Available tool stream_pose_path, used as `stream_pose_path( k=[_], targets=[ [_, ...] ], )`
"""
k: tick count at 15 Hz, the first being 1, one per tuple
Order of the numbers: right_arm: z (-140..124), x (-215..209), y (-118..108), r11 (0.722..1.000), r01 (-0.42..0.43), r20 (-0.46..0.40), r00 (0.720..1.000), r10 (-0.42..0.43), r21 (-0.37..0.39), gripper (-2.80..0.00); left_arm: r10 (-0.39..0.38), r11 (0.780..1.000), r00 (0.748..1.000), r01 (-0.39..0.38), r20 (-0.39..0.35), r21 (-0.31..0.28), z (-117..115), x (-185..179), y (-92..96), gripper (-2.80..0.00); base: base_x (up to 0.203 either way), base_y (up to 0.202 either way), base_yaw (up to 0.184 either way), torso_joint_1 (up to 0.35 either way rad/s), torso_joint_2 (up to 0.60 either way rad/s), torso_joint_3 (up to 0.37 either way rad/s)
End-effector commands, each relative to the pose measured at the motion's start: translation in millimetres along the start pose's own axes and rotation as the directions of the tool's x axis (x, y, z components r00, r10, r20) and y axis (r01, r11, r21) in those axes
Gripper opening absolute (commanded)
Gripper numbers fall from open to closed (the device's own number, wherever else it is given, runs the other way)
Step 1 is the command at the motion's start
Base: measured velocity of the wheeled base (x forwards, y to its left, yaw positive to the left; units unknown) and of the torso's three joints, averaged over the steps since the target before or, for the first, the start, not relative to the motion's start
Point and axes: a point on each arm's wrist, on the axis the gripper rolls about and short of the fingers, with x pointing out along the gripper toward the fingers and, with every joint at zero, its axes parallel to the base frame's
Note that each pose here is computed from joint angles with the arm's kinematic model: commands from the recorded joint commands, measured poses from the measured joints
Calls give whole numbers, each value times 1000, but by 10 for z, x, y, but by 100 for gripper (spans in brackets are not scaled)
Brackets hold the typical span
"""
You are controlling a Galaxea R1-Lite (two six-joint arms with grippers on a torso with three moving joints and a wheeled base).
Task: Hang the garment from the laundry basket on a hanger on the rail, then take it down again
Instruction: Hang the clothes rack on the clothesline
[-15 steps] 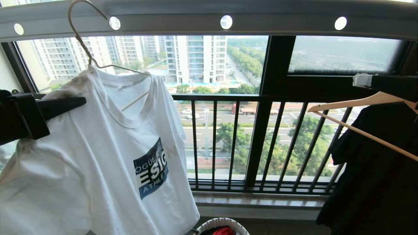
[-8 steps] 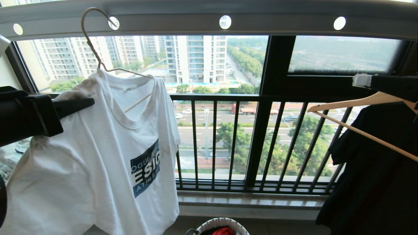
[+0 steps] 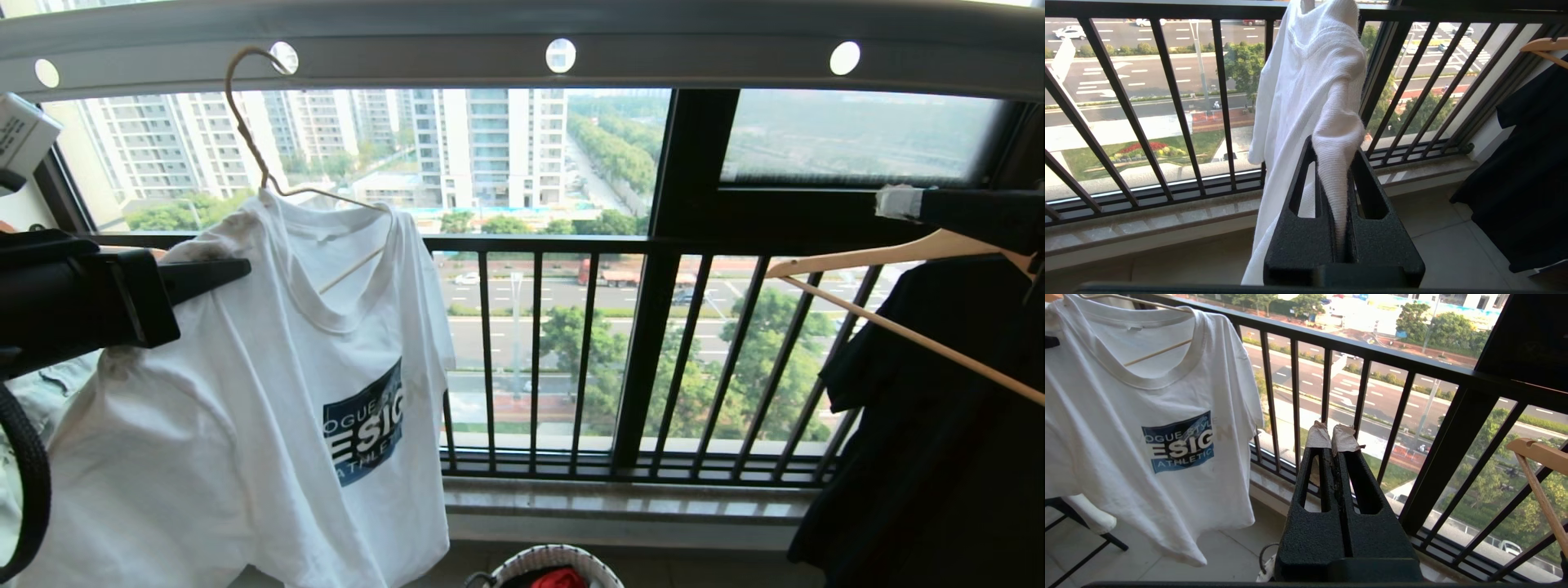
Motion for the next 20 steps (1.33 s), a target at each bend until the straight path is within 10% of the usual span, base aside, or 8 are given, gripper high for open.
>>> stream_pose_path(
  k=[1, 3, 4, 18, 19, 20],
  targets=[
    [3, 11, -16, 1000, 7, -1, 1000, -7, 1, -280, -2, 1000, 1000, 2, -4, -5, -11, 3, 1, -280, 0, 0, 0, 0, 0, 0],
    [3, 11, -18, 1000, 9, -1, 1000, -9, 1, -280, -4, 1000, 1000, 4, -12, -6, -34, 8, 2, -280, 0, 0, 0, 0, 0, 0],
    [3, 11, -18, 1000, 9, -1, 1000, -9, 1, -280, -4, 1000, 1000, 4, -10, -5, -30, 6, 1, 0, 0, 0, 0, 0, 0, 0],
    [35, -22, -16, 1000, 10, 23, 1000, -10, -2, -280, -17, 998, 985, 27, 169, -58, 186, -664, -222, 0, 0, 0, 0, 0, 0, 0],
    [37, -23, -18, 1000, 11, 24, 1000, -11, -2, -280, -11, 998, 989, 21, 147, -66, 185, -721, -238, -280, 0, 0, 0, 0, 0, 0],
    [36, -18, -16, 1000, 10, 23, 1000, -10, -1, -280, -6, 997, 993, 15, 116, -76, 187, -786, -258, -280, 0, 0, 0, 0, 0, 0]
  ],
)
